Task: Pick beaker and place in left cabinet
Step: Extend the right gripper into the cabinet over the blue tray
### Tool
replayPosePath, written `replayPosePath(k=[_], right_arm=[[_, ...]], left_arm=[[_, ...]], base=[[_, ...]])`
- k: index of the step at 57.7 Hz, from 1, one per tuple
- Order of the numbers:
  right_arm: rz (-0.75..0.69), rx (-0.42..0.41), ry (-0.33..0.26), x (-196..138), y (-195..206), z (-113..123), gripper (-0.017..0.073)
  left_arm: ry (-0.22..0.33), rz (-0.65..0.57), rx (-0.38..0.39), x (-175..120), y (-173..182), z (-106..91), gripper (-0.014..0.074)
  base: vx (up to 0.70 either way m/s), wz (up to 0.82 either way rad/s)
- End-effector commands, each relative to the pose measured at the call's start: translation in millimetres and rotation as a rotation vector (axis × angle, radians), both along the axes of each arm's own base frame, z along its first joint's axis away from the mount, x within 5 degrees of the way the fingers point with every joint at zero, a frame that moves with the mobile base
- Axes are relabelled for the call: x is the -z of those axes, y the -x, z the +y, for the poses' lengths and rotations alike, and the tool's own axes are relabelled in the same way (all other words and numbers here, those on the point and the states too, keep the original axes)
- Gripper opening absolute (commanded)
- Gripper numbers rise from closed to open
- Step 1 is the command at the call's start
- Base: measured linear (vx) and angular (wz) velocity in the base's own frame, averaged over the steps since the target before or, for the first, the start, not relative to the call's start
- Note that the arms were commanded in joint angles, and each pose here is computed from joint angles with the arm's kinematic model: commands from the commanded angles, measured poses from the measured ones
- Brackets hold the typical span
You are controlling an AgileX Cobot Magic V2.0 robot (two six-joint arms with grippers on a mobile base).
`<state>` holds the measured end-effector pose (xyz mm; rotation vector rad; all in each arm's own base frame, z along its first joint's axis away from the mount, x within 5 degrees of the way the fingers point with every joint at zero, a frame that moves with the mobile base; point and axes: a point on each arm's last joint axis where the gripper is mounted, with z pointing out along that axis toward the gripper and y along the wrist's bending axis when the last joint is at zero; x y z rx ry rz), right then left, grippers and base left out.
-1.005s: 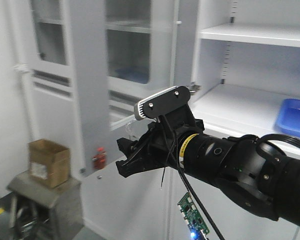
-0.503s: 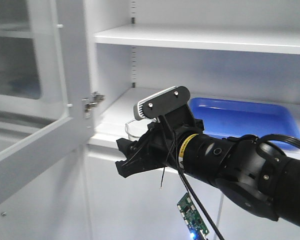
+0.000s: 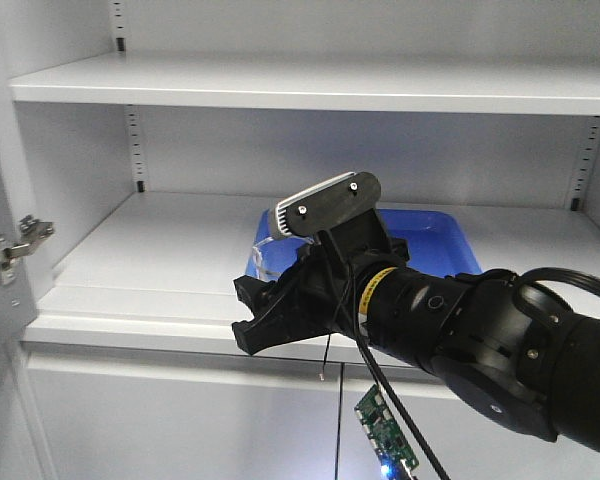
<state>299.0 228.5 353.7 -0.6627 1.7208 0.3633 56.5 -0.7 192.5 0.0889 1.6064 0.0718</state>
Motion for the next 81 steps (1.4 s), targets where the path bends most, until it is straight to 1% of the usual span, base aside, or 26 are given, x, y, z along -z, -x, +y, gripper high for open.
replayPosePath(k=[1,55,81], right_arm=[[-0.116,-0.037,-0.087,-33.8,7.6,-3.0,0.0155],[-0.116,-0.037,-0.087,-33.8,7.6,-3.0,0.0155],[-0.115,-0.037,-0.085,-33.1,7.3,-2.7,0.0155]], left_arm=[[0.008,-0.111,0.001,-14.2,1.7,0.1,-0.0006],[0.008,-0.111,0.001,-14.2,1.7,0.1,-0.0006],[0.008,-0.111,0.001,-14.2,1.7,0.1,-0.0006]], base=[[0.12,-0.21],[0.12,-0.09],[0.04,-0.07]])
